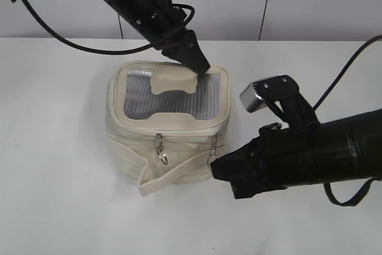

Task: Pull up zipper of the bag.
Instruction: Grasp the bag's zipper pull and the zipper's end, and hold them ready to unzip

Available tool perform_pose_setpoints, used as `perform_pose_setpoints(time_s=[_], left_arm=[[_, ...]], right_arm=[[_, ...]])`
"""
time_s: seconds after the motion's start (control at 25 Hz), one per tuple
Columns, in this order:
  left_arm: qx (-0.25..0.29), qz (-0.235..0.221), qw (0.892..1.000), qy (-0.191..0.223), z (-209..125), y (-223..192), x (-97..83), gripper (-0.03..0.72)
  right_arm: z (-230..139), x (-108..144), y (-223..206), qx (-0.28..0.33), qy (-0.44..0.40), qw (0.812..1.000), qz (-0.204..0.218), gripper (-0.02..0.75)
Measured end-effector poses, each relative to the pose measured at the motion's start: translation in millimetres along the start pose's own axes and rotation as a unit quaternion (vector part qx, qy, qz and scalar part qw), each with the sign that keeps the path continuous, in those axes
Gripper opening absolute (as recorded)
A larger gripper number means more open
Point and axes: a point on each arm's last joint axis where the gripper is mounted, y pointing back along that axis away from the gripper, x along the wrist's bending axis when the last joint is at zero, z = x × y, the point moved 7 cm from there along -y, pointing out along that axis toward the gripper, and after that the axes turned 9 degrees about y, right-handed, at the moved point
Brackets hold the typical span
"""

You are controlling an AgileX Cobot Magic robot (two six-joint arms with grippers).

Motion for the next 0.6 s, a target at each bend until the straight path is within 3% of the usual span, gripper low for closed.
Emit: perform_pose_setpoints(time_s=[0.6], left_arm=[[-0.009, -0.003, 0.999, 0.041, 2.6, -0.3, -0.6, 0.030]], right_arm=[[43.1, 56.9, -43.8, -0.012, 0.031, 0.999, 0.022, 0.008]])
